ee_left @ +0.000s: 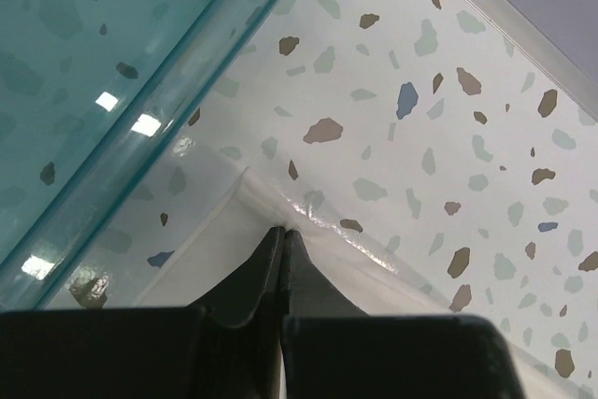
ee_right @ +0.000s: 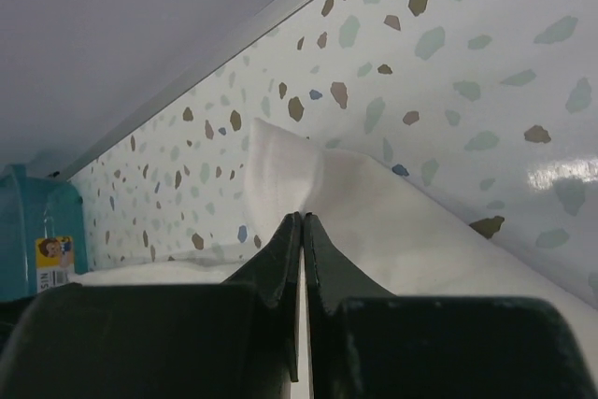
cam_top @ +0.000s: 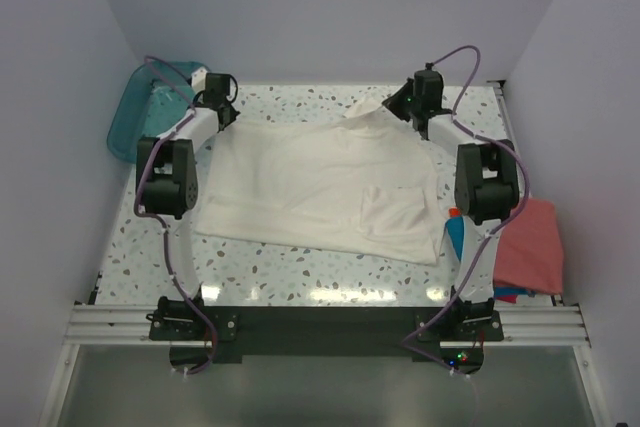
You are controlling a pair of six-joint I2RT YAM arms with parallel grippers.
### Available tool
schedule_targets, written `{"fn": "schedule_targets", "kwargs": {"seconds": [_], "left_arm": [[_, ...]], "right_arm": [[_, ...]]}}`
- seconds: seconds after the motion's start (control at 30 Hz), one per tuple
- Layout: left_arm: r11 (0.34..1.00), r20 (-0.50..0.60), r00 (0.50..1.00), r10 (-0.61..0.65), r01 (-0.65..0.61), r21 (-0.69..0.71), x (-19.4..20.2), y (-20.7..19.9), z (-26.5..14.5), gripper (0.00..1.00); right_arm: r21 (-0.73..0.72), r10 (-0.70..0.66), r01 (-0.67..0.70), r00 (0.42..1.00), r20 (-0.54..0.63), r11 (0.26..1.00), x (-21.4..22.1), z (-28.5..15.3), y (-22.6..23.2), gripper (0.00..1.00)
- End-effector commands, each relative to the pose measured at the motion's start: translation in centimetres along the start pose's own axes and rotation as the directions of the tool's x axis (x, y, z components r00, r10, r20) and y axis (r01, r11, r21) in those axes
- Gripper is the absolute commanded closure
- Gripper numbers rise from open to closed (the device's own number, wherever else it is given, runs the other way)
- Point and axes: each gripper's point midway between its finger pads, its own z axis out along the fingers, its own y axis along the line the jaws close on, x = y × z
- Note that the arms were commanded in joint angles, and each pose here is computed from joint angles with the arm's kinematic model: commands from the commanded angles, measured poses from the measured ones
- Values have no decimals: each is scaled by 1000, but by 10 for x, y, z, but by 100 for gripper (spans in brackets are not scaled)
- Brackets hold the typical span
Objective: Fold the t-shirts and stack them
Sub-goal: Fold the tshirt
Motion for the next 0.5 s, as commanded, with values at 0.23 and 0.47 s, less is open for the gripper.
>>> {"fn": "schedule_targets", "kwargs": {"seconds": [0.23,0.47], "left_arm": [[998,67,997,-46,42,56,-25,-1,-30,100],[996,74,995,-69,64,62,-26,8,-50,100]], "right_arm": [[-25,8,-4,983,185,1000,-30,-77,22,100],[50,-11,1,982,191,999,2,-122,11,100]]}}
